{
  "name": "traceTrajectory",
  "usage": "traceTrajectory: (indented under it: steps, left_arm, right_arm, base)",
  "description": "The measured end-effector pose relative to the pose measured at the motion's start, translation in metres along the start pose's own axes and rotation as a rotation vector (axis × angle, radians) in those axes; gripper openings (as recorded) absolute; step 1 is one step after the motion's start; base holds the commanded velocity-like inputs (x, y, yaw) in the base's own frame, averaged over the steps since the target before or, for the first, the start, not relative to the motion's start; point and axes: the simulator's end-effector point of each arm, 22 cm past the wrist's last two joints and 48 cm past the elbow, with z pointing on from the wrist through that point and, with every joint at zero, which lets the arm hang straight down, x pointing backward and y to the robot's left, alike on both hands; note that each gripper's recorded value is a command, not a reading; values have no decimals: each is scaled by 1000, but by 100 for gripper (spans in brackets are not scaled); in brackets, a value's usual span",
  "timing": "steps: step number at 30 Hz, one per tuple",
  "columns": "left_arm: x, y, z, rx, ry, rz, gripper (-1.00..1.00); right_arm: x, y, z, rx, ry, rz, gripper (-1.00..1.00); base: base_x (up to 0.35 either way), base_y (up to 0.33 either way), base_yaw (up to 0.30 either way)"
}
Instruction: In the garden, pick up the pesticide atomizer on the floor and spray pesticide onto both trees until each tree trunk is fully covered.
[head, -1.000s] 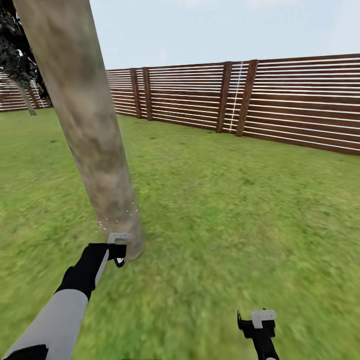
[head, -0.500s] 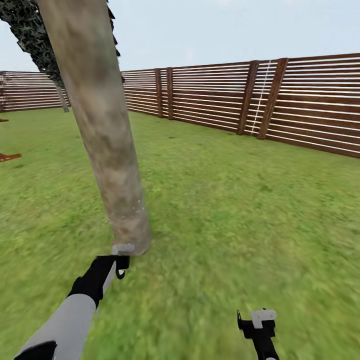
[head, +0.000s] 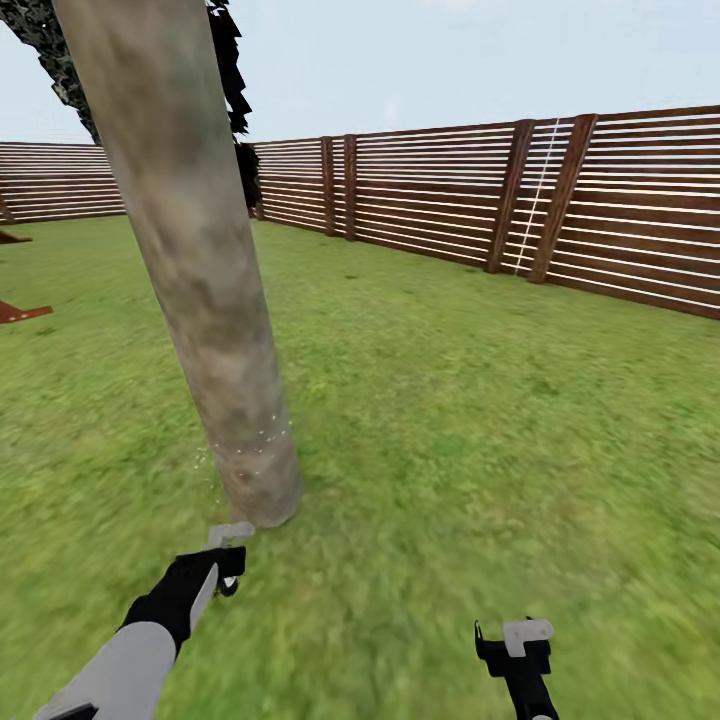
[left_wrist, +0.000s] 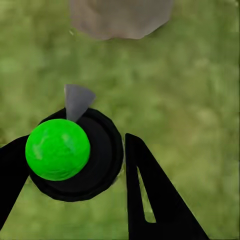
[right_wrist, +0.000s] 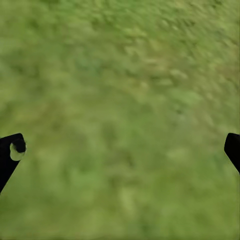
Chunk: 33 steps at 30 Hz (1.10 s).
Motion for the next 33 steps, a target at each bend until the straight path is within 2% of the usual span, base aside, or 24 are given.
traceTrajectory:
  steps: [1, 3, 5, 7, 8, 10, 12, 15, 17, 23, 27, 33]
  left_arm:
    - [2, -26, -1, 36, 1, -2, -100]
    - [2, -33, -1, 43, -1, 13, -100]
    - [3, -25, 0, 32, -1, 20, -100]
    - [9, 8, 2, -12, 9, 30, -100]
    - [12, 15, 2, -20, 15, 29, -100]
    - [38, 23, 5, -28, 69, 36, -100]
    - [48, 19, 5, -21, 90, 34, -100]
    - [57, -3, 4, 13, 116, 25, -100]
    - [62, -8, 3, 15, 136, 29, -100]
    - [56, -5, 3, 7, 128, 33, -100]
    - [59, 7, 3, -66, 131, 30, -100]
    - [60, 1, 3, -64, 132, 20, -100]
  right_arm:
    - [0, 0, 0, 1, 0, 1, 100]
    - [0, 0, 0, 0, 0, 0, 100]
    - [0, 0, 0, 0, 0, 0, 100]
    - [0, 0, 0, 0, 0, 0, 100]
    - [0, 0, 0, 0, 0, 0, 100]
    - [0, 1, 0, -3, -1, 0, 100]
    - [0, 1, 0, -1, -1, 1, 100]
    - [-1, 0, 0, 1, -1, 1, 100]
    - [-1, 0, 0, 0, -1, 1, 100]
    - [-1, 0, 0, 1, -1, 1, 100]
    - [0, 0, 0, 0, 0, 0, 100]
    - [0, 1, 0, -2, 0, 1, 100]
  base:
    - [0, 0, 0]
    - [0, 0, 0]
    - [0, 0, 0]
    - [0, 0, 0]
    - [0, 0, 0]
    - [0, 0, 0]
    - [6, 0, 0]
    - [256, 17, 0]
    - [330, 2, 0]
    - [271, -101, 0]
    - [-65, -269, 193]
    - [-70, -275, 272]
